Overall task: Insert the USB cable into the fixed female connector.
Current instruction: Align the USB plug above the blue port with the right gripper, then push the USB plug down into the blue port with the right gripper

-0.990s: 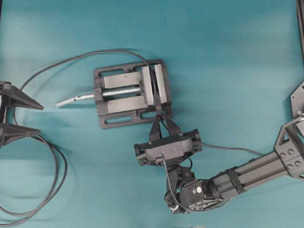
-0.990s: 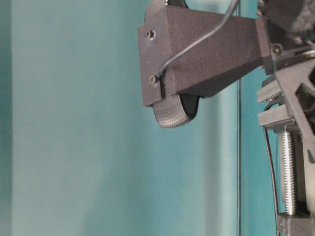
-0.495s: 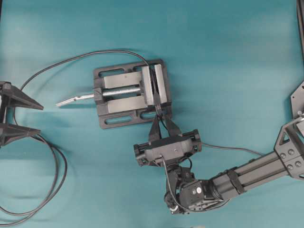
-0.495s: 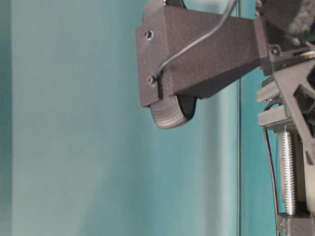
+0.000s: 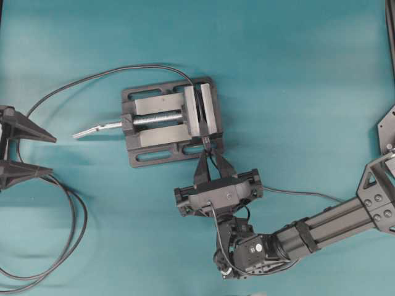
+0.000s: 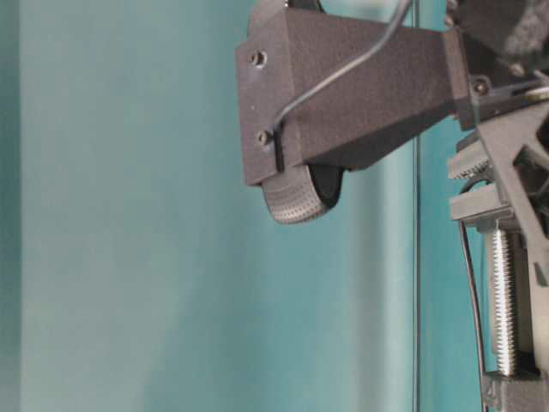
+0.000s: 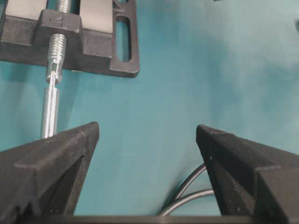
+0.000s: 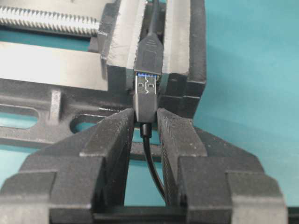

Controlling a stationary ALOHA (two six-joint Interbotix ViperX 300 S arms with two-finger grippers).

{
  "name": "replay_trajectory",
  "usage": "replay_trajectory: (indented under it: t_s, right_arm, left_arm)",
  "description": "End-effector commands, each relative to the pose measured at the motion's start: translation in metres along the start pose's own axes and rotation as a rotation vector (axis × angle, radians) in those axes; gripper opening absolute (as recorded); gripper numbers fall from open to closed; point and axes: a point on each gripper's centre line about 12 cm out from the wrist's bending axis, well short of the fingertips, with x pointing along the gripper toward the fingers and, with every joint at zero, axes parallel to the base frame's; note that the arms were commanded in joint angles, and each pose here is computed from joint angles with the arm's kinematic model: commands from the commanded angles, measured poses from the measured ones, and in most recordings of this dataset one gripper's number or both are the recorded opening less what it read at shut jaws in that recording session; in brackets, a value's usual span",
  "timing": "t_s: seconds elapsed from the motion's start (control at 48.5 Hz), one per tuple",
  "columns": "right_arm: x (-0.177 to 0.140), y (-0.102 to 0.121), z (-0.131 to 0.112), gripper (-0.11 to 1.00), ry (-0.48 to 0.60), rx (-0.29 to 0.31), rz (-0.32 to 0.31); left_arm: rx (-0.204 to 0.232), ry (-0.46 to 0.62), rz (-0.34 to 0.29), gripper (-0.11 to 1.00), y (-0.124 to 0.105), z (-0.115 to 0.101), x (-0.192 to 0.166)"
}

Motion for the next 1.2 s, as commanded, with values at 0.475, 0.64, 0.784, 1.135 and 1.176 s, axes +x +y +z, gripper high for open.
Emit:
replay_trajectory:
  t_s: [0.475,0.64,0.784,1.135,1.176]
  right_arm:
    - [0.0015,0.0026,0.0191,0.21,0.012,0.045,-0.013]
    - [0.0035,0.0043,0.0204,0.21,0.017,0.045,-0.012]
    - [0.0033,0.0049,0.0205,0.21,0.019,0.046,-0.009]
    - [0.0031,0.0068,0.0218,0.21,0.021,0.052,-0.009]
    - [0.0029,0.0069,0.0226,0.21,0.02,0.054,-0.007]
  left_arm:
    - [-0.011,-0.005,0.0,1.0,-0.0012,0.0045,0.0009]
    - [-0.011,-0.005,0.0,1.0,-0.0011,0.0041,0.0008]
    - [-0.011,-0.003,0.001,1.0,-0.001,0.0039,0.0009]
    - [-0.011,-0.003,0.001,1.0,-0.001,0.0039,0.0009]
    - [-0.01,-0.005,0.0,1.0,-0.0011,0.0041,0.0008]
